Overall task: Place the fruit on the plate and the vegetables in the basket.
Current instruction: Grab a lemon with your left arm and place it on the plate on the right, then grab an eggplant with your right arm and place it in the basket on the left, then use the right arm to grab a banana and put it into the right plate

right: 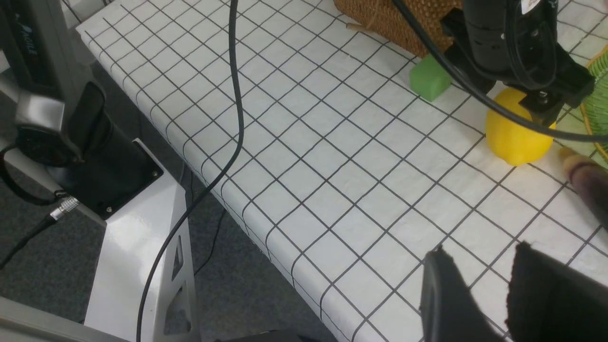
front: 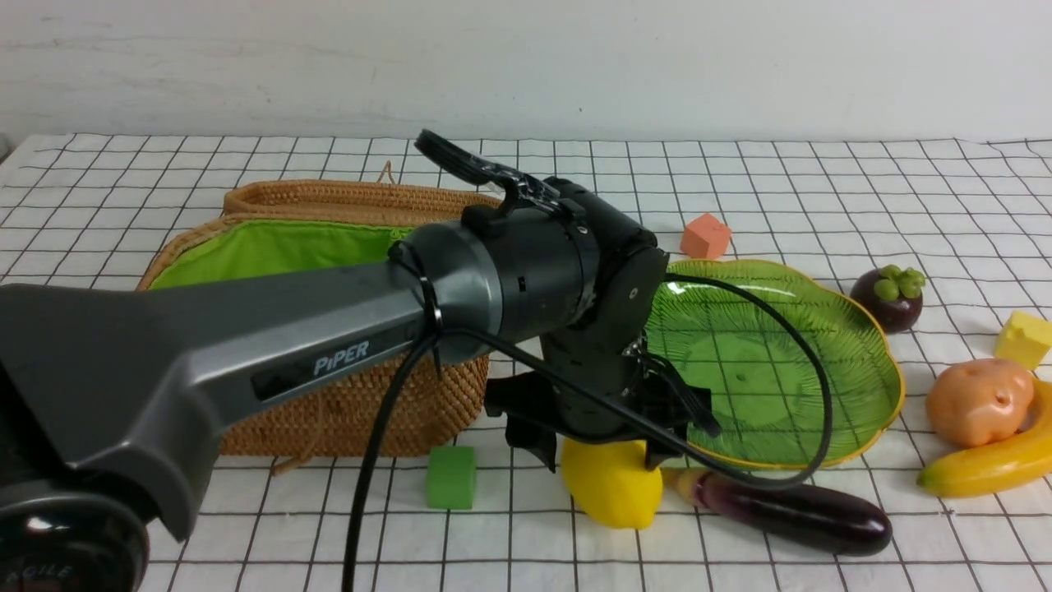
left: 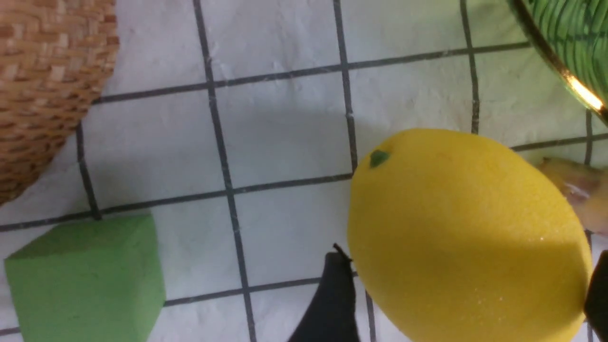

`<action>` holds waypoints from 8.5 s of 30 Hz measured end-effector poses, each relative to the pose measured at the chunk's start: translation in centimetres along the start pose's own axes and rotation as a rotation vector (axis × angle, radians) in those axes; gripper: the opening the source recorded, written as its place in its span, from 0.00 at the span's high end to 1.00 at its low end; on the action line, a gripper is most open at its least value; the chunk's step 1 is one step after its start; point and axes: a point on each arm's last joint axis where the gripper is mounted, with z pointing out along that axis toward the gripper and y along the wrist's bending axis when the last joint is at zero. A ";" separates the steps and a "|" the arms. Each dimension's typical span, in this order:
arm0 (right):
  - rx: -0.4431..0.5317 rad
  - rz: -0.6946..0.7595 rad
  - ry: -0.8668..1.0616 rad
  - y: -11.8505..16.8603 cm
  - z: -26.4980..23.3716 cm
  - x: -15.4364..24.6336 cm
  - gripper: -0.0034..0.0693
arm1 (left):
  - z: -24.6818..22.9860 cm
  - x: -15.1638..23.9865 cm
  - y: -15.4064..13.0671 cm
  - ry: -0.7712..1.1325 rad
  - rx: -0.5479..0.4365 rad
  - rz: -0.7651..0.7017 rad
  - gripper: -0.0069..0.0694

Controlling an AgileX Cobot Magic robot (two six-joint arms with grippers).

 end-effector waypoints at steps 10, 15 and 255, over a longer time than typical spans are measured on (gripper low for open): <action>0.000 -0.003 0.000 0.0 0.0 0.0 0.64 | 0.5 -0.1 -0.4 -0.013 0.041 -0.017 0.08; -0.001 -0.003 0.000 0.0 0.0 0.0 0.64 | 1.9 0.3 -0.3 0.031 0.019 -0.024 0.09; 0.854 1.202 0.271 -39.9 14.0 11.0 0.48 | -25.8 25.2 20.7 -1.015 0.545 0.391 0.90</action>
